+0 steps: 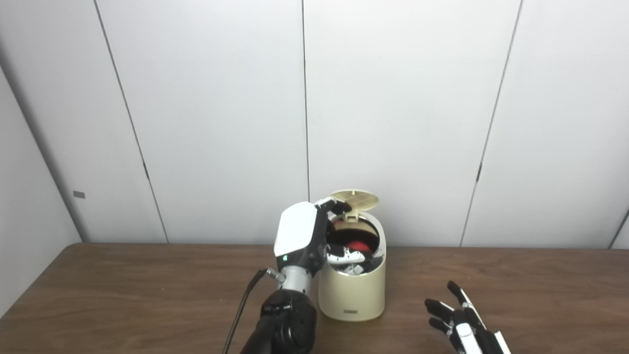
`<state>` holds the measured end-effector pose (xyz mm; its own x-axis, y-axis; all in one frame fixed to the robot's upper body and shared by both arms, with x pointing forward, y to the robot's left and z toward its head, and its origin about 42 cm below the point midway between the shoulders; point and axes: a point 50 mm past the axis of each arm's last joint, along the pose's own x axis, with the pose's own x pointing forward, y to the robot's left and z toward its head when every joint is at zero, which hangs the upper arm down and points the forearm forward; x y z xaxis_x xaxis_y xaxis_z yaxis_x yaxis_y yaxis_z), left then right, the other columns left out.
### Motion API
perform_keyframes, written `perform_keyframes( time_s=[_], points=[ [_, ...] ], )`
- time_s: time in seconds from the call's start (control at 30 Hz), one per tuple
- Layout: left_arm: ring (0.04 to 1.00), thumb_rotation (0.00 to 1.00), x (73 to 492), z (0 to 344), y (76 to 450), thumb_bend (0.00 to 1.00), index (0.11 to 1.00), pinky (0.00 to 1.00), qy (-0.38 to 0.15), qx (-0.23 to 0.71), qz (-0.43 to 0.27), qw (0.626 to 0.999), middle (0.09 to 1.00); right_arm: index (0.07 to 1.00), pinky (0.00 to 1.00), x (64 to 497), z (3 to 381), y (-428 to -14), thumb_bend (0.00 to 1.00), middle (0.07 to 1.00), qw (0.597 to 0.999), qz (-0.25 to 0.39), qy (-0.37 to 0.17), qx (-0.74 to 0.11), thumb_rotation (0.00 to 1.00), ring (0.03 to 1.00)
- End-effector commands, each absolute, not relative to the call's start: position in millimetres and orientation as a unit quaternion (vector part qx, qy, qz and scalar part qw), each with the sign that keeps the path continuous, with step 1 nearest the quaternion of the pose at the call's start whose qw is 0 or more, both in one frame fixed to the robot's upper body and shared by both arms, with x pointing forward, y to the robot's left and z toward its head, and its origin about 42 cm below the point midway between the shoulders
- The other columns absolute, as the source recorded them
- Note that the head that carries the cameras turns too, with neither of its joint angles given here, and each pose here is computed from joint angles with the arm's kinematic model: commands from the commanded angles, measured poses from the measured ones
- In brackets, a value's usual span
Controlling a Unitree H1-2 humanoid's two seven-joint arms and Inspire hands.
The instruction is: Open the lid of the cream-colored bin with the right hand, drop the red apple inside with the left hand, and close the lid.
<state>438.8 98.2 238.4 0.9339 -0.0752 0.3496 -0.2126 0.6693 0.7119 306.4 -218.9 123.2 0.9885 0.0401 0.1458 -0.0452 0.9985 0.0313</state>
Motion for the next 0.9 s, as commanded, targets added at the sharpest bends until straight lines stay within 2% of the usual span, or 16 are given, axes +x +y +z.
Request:
perform_keyframes(
  time_s=[0.0, 0.1, 0.3, 0.43, 0.47, 0.5, 0.57, 0.67, 0.87],
  points=[
    [0.676, 0.08, 441, 231, 100, 0.96, 0.66, 0.59, -0.137, 0.405, 0.026, 0.904, 0.699, 0.949, 0.8, 302, 111, -221, 0.48, 0.763, 0.998, 0.018, -0.059, 0.017, 0.78, 0.821],
    [0.672, 0.08, 442, 230, 100, 0.95, 0.657, 0.59, -0.135, 0.406, 0.026, 0.904, 0.695, 0.942, 0.8, 302, 111, -222, 0.53, 0.761, 0.998, 0.018, -0.059, 0.021, 0.79, 0.823],
    [0.672, 0.05, 441, 230, 100, 0.94, 0.66, 0.59, -0.141, 0.413, 0.026, 0.899, 0.698, 0.945, 0.81, 302, 110, -223, 0.53, 0.763, 0.998, 0.016, -0.059, 0.017, 0.82, 0.835],
    [0.642, 0.0, 439, 228, 101, 0.91, 0.638, 0.56, -0.161, 0.415, 0.032, 0.895, 0.668, 0.944, 0.81, 301, 110, -224, 0.54, 0.762, 0.998, 0.016, -0.057, 0.014, 0.84, 0.835],
    [0.621, 0.02, 438, 228, 102, 0.72, 0.566, 0.55, -0.166, 0.415, 0.034, 0.894, 0.649, 0.949, 0.81, 301, 110, -224, 0.53, 0.764, 0.998, 0.016, -0.057, 0.014, 0.84, 0.838],
    [0.607, 0.03, 437, 227, 102, 0.6, 0.521, 0.54, -0.176, 0.412, 0.036, 0.893, 0.637, 0.951, 0.82, 301, 110, -224, 0.53, 0.765, 0.998, 0.016, -0.056, 0.014, 0.84, 0.84],
    [0.504, 0.01, 436, 227, 103, 0.51, 0.483, 0.45, -0.188, 0.408, 0.039, 0.893, 0.57, 0.958, 0.83, 301, 110, -225, 0.5, 0.767, 0.998, 0.017, -0.057, 0.012, 0.87, 0.846],
    [0.434, 0.0, 435, 225, 106, 0.48, 0.489, 0.35, -0.202, 0.403, 0.046, 0.891, 0.515, 0.964, 0.83, 301, 109, -226, 0.47, 0.772, 0.998, 0.018, -0.058, 0.008, 0.89, 0.847],
    [0.421, 0.0, 433, 224, 110, 0.47, 0.476, 0.32, -0.223, 0.41, 0.05, 0.883, 0.512, 0.964, 0.83, 301, 108, -226, 0.44, 0.772, 0.998, 0.018, -0.058, 0.012, 0.91, 0.847]
  ],
)
